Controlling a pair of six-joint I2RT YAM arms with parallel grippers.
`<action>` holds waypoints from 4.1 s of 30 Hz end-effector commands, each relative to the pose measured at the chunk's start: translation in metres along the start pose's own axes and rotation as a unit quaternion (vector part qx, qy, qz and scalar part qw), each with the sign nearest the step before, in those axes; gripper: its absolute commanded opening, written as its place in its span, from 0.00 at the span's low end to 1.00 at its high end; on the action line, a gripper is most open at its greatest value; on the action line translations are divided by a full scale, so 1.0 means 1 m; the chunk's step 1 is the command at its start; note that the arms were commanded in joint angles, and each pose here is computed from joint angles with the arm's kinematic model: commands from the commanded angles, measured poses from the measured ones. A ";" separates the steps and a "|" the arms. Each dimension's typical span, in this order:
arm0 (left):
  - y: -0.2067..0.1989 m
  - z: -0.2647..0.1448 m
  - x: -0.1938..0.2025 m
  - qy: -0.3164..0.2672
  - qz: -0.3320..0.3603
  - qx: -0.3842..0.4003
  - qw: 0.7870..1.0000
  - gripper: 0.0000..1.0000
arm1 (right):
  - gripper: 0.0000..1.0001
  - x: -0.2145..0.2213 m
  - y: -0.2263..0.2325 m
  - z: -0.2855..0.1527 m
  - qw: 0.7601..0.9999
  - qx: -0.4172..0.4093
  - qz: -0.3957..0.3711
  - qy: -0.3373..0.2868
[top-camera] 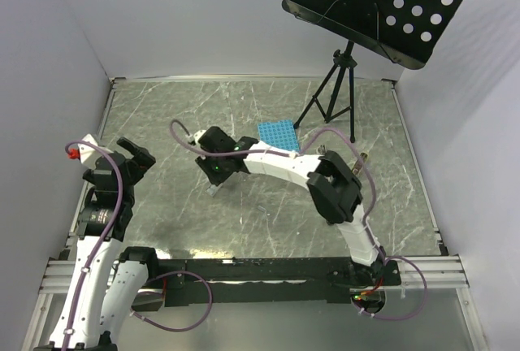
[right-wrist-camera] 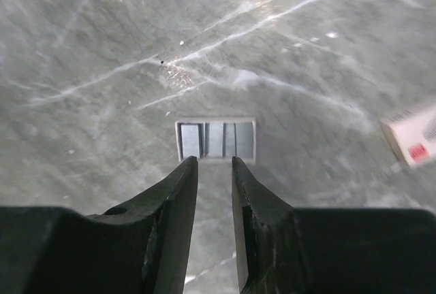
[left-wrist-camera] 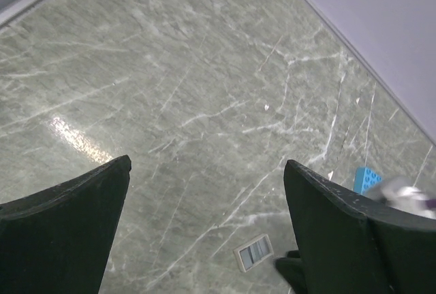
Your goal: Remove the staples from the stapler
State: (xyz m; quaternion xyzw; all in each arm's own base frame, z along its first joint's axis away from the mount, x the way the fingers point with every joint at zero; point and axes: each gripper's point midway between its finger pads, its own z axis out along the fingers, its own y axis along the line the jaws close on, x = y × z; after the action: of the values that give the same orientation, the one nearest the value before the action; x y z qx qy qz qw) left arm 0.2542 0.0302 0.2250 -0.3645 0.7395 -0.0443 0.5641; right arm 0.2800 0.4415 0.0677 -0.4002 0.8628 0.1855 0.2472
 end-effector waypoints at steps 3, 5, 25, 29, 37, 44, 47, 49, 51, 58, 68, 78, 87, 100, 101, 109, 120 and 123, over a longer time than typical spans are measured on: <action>-0.022 -0.002 0.009 0.020 0.013 0.065 0.998 0.99 | 0.36 0.010 -0.023 -0.068 0.995 0.015 0.102 -0.016; -0.028 -0.003 0.013 0.028 0.019 0.084 0.996 0.99 | 0.38 0.037 -0.028 -0.073 0.993 0.008 0.115 -0.004; -0.044 0.006 0.044 0.094 0.049 0.129 0.986 0.95 | 0.47 0.140 -0.029 -0.064 0.993 -0.020 0.088 0.076; -0.044 0.005 0.042 0.091 0.049 0.129 0.986 0.95 | 0.49 0.142 -0.034 -0.062 0.994 -0.002 0.074 0.082; -0.043 0.005 0.041 0.088 0.046 0.125 0.987 0.96 | 0.50 0.144 -0.036 -0.056 0.994 0.022 0.045 0.097; -0.043 0.003 0.040 0.084 0.043 0.125 0.988 0.96 | 0.44 0.148 -0.031 -0.052 0.993 0.035 0.034 0.105; -0.042 0.004 0.039 0.083 0.043 0.123 0.988 0.96 | 0.41 0.149 -0.032 -0.052 0.992 0.046 0.032 0.109; -0.041 0.004 0.039 0.083 0.042 0.121 0.988 0.96 | 0.41 0.149 -0.033 -0.052 0.992 0.056 0.027 0.110; -0.041 0.004 0.039 0.083 0.041 0.120 0.988 0.96 | 0.39 0.151 -0.033 -0.053 0.991 0.061 0.023 0.114; -0.041 0.003 0.037 0.079 0.039 0.120 0.989 0.96 | 0.34 0.154 -0.034 -0.053 0.990 0.071 0.018 0.117; -0.042 0.004 0.032 0.072 0.043 0.116 0.990 0.96 | 0.28 0.146 -0.035 -0.051 0.991 0.076 0.017 0.110; -0.034 0.002 0.019 0.047 0.059 0.097 0.992 0.97 | 0.26 0.127 -0.028 -0.047 0.994 0.059 0.017 0.092; -0.033 0.001 0.018 0.041 0.053 0.096 0.993 0.97 | 0.25 0.089 -0.021 -0.042 0.997 0.045 0.006 0.067; -0.026 -0.004 0.007 0.016 0.039 0.077 0.996 0.97 | 0.24 0.011 -0.015 -0.018 1.000 0.021 -0.010 0.013; -0.025 -0.004 0.006 0.016 0.038 0.075 0.996 0.97 | 0.24 0.007 -0.014 -0.016 1.000 0.020 -0.010 0.009; -0.024 -0.004 0.005 0.013 0.036 0.072 0.997 0.98 | 0.24 -0.010 -0.009 -0.002 1.000 0.003 -0.019 -0.014; -0.024 -0.003 0.005 0.013 0.036 0.070 0.997 0.98 | 0.24 -0.009 -0.013 0.008 1.000 0.007 -0.026 -0.015; -0.024 -0.003 0.006 0.016 0.037 0.071 0.997 0.98 | 0.24 -0.011 -0.012 0.009 0.999 0.004 -0.025 -0.019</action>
State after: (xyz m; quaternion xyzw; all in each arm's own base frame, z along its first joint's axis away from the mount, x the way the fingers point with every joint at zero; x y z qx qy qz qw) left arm 0.2616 0.0068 0.2166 -0.2919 0.7696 -0.0766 0.5627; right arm 0.2852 0.4313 0.0524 -0.4162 0.8603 0.1669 0.2425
